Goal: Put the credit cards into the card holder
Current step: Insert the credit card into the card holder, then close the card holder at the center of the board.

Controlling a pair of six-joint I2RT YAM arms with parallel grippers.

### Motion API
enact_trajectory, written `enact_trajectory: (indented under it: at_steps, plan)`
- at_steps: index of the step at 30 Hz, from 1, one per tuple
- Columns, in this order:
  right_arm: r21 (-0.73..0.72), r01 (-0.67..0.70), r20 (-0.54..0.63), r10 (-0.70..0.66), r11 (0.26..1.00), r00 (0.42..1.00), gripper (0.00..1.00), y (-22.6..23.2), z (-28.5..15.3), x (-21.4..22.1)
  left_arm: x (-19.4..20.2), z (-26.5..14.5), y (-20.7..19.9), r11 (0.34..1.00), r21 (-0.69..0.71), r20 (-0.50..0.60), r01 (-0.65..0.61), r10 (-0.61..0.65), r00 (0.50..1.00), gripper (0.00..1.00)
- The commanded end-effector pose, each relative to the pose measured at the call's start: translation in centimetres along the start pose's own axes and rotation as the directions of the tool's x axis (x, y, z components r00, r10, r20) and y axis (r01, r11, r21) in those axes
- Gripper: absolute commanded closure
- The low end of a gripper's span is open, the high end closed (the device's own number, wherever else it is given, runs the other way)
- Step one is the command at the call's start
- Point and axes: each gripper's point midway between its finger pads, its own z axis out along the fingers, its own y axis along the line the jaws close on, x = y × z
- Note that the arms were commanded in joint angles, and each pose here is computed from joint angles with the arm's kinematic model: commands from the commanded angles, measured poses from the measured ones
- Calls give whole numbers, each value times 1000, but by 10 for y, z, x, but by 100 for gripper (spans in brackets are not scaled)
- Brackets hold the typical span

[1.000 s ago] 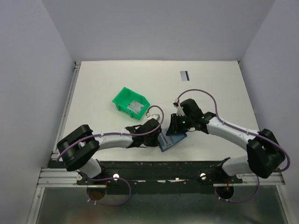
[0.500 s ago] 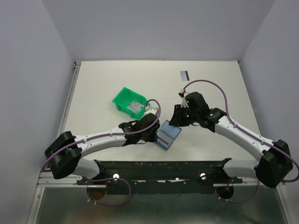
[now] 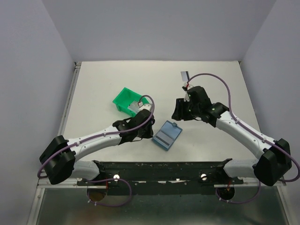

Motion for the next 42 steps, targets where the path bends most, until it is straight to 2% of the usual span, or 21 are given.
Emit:
enact_trajectory:
  at_steps: [1, 10, 14, 19, 23, 27, 33, 35, 38, 42]
  plan:
    - [87, 10, -90, -2, 996, 996, 40, -26, 11, 30, 8, 4, 4, 1000, 7, -19, 5, -5, 1000, 83]
    - [95, -113, -155, 127, 989, 980, 36, -37, 13, 74, 22, 13, 9, 1000, 6, -47, 13, -13, 999, 82]
    - [58, -218, -161, 225, 974, 961, 36, -35, 15, 99, 12, 20, 10, 1000, -8, -36, -2, 2, 999, 80]
    - [86, -297, -129, 307, 951, 943, 36, -46, 22, 115, 0, 22, 10, 1000, 2, -26, 7, -7, 1000, 80]
    - [102, -289, -99, 299, 952, 949, 35, -53, 28, 110, 11, 24, 17, 1000, -5, -54, 17, -17, 998, 80]
    - [125, -256, -61, 265, 959, 962, 35, -69, 32, 88, 26, 18, 26, 999, -11, -69, 51, -52, 996, 86]
    - [105, -222, -69, 230, 969, 971, 37, -84, 45, 57, 55, 8, 37, 991, 5, -88, 133, -132, 987, 91]
    - [110, -229, -47, 235, 967, 971, 41, -89, 48, 46, 62, 7, 34, 990, 30, -97, 140, -136, 986, 94]
    - [110, -237, -23, 241, 965, 970, 51, -91, 57, 25, 72, 10, 23, 990, 60, -121, 126, -118, 986, 96]
    - [112, -244, -69, 253, 963, 965, 60, -90, 80, 15, 83, 19, 3, 991, 95, -164, 96, -79, 983, 98]
